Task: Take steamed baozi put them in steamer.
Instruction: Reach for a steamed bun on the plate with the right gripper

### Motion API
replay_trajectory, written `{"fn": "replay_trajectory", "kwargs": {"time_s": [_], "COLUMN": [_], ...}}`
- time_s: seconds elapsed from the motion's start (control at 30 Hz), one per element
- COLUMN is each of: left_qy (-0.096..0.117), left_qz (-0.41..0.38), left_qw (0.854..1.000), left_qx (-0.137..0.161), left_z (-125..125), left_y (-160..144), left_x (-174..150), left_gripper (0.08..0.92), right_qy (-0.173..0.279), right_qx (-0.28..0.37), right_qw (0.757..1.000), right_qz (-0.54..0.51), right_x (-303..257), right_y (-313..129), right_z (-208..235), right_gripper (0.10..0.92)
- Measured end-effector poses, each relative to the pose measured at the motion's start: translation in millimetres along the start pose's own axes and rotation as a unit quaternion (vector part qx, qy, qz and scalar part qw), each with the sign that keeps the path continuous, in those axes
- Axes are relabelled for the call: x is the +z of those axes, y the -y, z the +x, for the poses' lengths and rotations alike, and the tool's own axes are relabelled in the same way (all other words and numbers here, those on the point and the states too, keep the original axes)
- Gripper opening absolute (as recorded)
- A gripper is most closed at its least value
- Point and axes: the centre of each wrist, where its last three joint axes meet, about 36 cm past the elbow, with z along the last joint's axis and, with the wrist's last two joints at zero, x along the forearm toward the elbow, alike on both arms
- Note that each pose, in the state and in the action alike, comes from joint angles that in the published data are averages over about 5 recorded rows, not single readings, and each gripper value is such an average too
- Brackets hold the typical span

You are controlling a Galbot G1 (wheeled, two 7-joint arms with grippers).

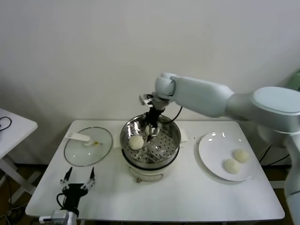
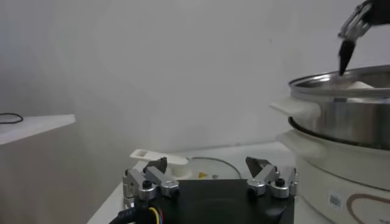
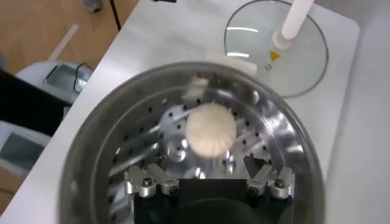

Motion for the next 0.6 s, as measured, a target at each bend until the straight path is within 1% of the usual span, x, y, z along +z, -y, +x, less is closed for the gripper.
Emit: {"fn": "replay_trajectory", "kwargs": {"time_s": [0.17,0.3,0.43,0.6], "left_qy": [0.002,0.001,0.002,0.008], "left_qz": [0.000,0.003,0.003,0.000], "left_qw": [1.000,1.000,1.000,1.000], "left_qx": [0.002,0.001,0.002,0.004], "left_z": [-1.2,-0.1,1.5,4.1], "left_y": [1.8,3.0,3.9,5.3], "left_x": [-1.5,-0.1,0.3,-1.9], "left_gripper": [0.823,0.823,0.823,0.823], "right_qy": [-0.014,-0.029,-0.045,-0.063], "right_qx": [0.007,0.010,0.013,0.016], "right_qw": [1.000,1.000,0.999,0.997], "right_qz": [0.000,-0.006,-0.018,-0.035], "right_x": [38.2,78.4,125.1,183.1], "right_y": [-28.5,-58.7,-90.3,-128.6], "right_z": [46.4,68.0,75.8,66.9], "right_gripper": [0.823,0.823,0.823,0.823]}}
